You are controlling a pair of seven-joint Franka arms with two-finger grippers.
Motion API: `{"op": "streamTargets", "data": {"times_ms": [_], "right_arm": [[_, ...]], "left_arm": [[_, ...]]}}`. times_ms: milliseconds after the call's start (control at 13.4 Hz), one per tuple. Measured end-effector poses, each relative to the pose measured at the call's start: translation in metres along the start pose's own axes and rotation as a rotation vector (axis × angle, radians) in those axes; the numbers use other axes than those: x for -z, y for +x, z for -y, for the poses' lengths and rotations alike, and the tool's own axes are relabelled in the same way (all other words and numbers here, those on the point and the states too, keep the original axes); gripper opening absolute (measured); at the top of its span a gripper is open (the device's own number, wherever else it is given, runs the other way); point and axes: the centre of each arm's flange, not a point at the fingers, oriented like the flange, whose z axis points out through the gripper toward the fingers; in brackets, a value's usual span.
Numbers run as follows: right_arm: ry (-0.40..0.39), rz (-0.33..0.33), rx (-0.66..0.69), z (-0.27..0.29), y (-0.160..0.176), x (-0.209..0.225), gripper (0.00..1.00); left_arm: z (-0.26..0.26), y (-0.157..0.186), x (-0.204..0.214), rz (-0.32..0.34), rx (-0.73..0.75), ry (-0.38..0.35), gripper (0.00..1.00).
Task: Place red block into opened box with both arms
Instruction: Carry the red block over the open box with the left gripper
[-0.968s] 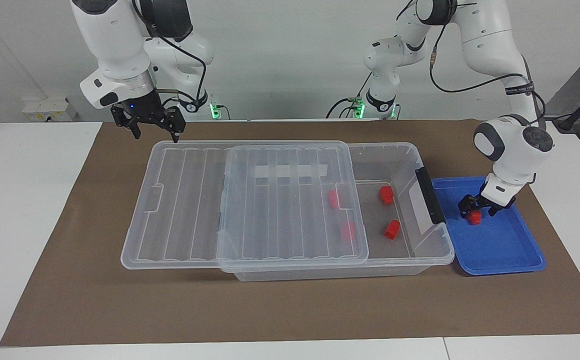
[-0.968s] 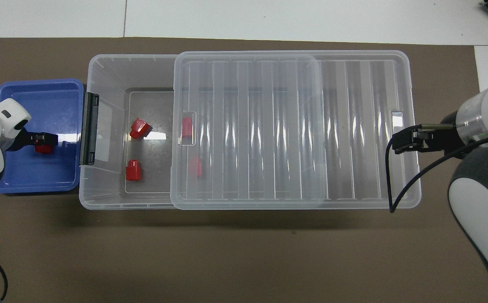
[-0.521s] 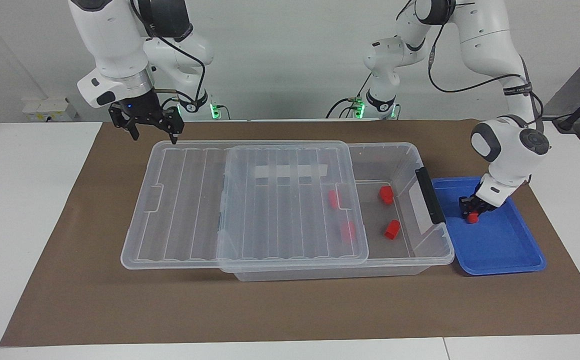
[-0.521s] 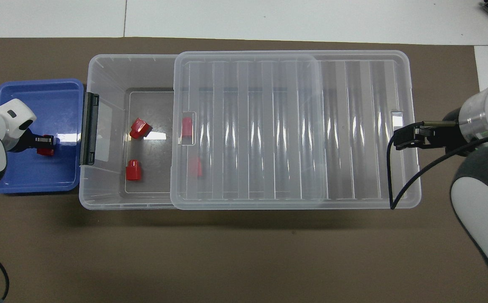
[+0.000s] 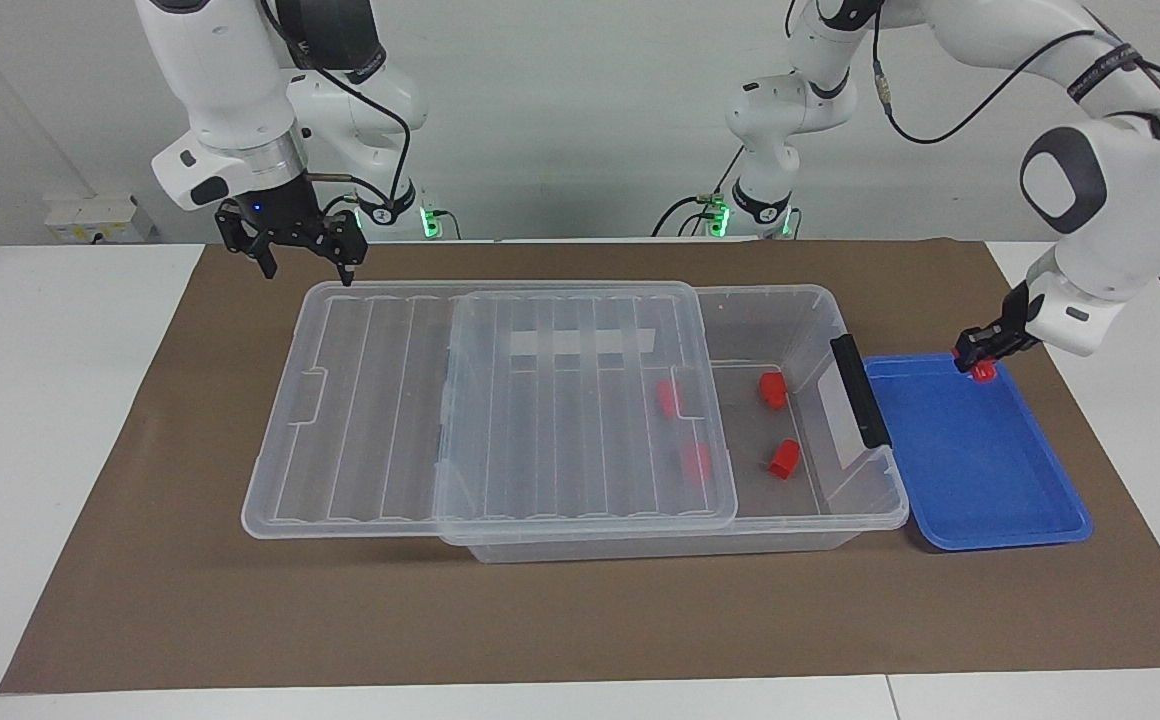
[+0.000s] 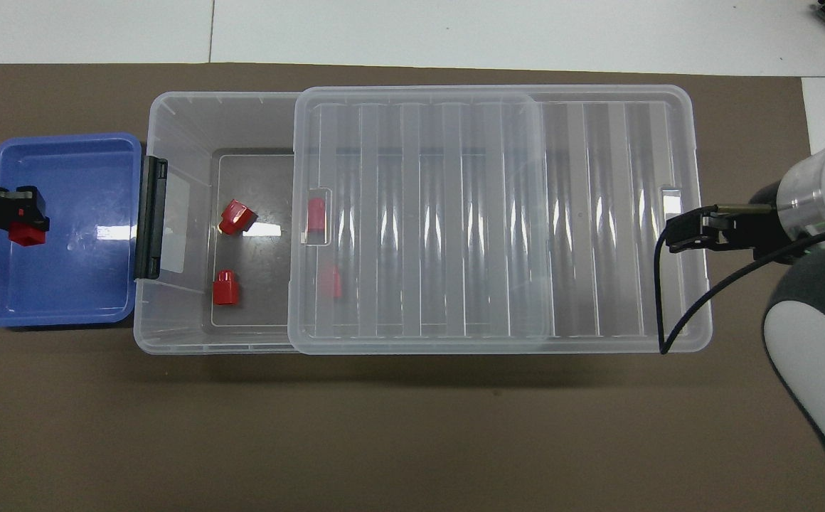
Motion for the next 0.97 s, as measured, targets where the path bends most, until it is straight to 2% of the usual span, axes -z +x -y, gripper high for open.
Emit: {"op": "streamTargets", "data": {"times_ms": [149,372,596,819,968], "right_arm": [[0.0,0.001,0.007,-0.006,0.001,0.0,1.0],[0.001,0.002,0.008,-0.009,0.001,0.0,1.0],[0.0,0.003,0.008,-0.009,0.001,0.0,1.0],[0.0,0.003,0.008,-0.009,0.001,0.0,1.0],[0.0,0.003,0.008,-0.009,0.001,-0.001,1.0]], "left_arm": [[-0.084,-0.029,0.022,-0.013,0.128,0.015,0.34],[-0.18,-0.057,0.016,-0.095,0.323,-0.023,0.34],[-0.199,-0.056,-0.035,-0.163,0.349,-0.079,0.34],[-0.192,-0.067,-0.092,-0.197,0.345,-0.107,0.34],[-0.196,-0.081,-0.108,-0.206,0.325,-0.113,0.34]]}}
